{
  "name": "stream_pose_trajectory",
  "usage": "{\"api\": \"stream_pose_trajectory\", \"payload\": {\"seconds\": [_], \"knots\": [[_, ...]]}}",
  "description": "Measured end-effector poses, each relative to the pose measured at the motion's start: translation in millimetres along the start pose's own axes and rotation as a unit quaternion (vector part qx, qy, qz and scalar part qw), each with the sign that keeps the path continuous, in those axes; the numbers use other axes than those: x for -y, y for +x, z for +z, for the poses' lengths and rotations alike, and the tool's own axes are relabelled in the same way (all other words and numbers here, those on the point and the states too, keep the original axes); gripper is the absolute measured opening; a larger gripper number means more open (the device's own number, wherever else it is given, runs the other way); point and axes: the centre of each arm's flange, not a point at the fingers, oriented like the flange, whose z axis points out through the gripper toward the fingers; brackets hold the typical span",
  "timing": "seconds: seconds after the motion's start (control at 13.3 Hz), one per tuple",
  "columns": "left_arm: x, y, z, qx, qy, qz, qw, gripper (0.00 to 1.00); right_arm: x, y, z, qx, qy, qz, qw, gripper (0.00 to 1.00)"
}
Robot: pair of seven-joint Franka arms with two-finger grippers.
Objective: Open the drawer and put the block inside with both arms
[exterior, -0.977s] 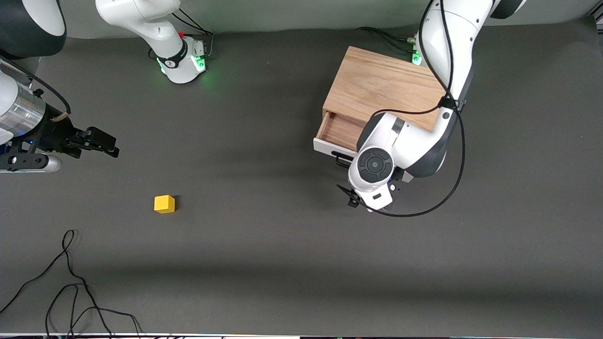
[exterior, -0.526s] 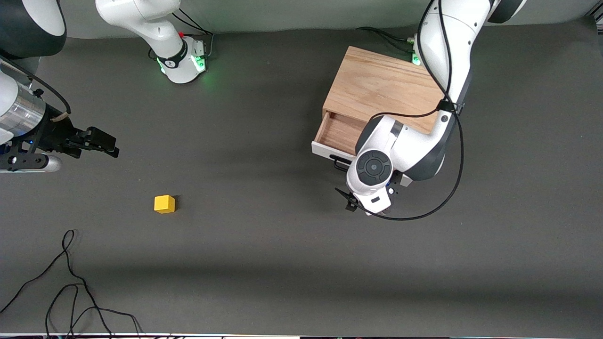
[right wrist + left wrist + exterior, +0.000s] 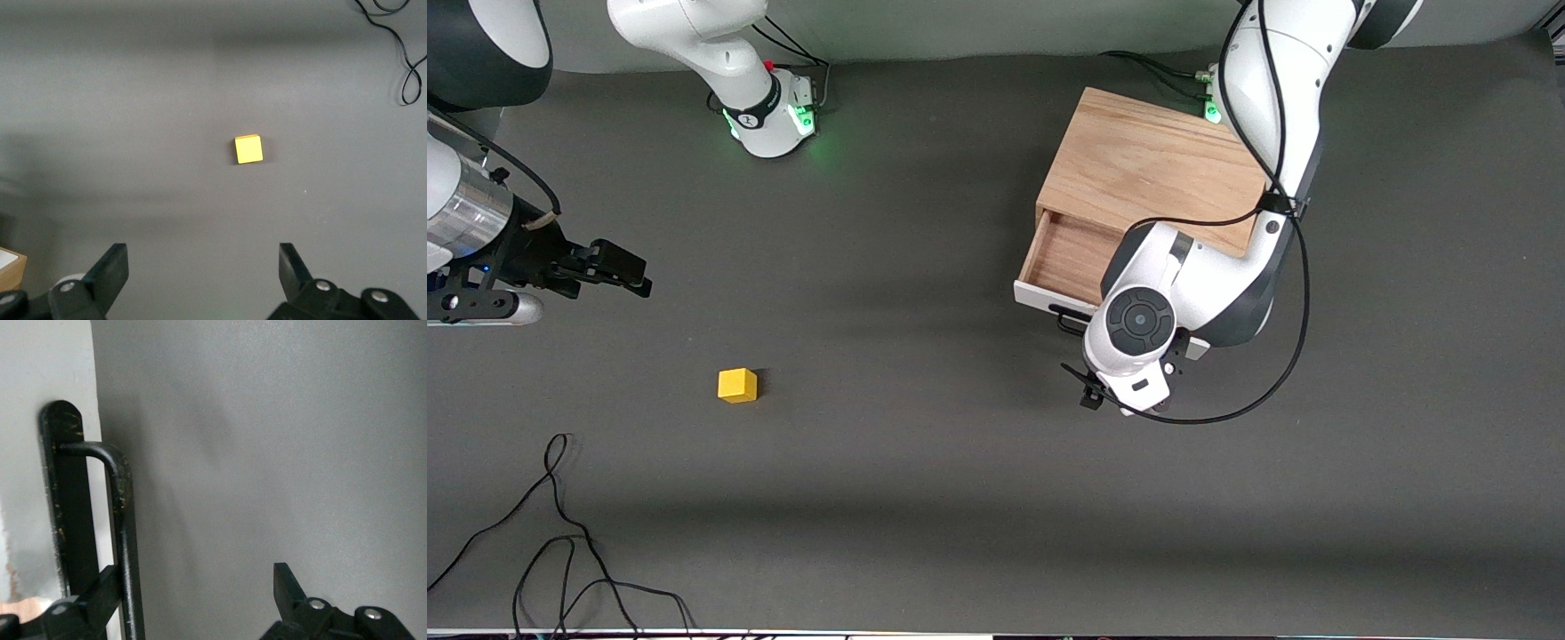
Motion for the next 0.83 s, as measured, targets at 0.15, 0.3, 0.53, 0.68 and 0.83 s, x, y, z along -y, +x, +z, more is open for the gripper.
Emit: {"api": "stream_pose_trajectory", "payload": {"seconds": [0.15, 0.3, 0.53, 0.68, 0.83], "knots": [[-0.3, 0.0, -0.2, 0.0, 0.0, 0.0, 1.0, 1.0, 0.0, 0.0, 0.0, 0.0, 0.0, 0.0, 1.0, 1.0], [-1.9, -0.5, -4.2, 0.001, -0.005, 0.0, 1.0, 1.0, 0.0, -0.1, 0.1, 0.0, 0.0, 0.0, 1.0, 1.0], [-7.0, -2.5, -15.9, 0.003, -0.023, 0.002, 1.0, 1.0, 0.0, -0.1, 0.1, 0.0, 0.0, 0.0, 1.0, 1.0], [-8.4, -2.9, -20.2, 0.002, -0.028, 0.003, 1.0, 1.0, 0.0, -0.1, 0.1, 0.0, 0.0, 0.0, 1.0, 1.0], [-10.7, -2.7, -36.7, -0.01, -0.033, 0.011, 0.999, 1.0, 0.0, -0.1, 0.1, 0.0, 0.0, 0.0, 1.0, 1.0]]}}
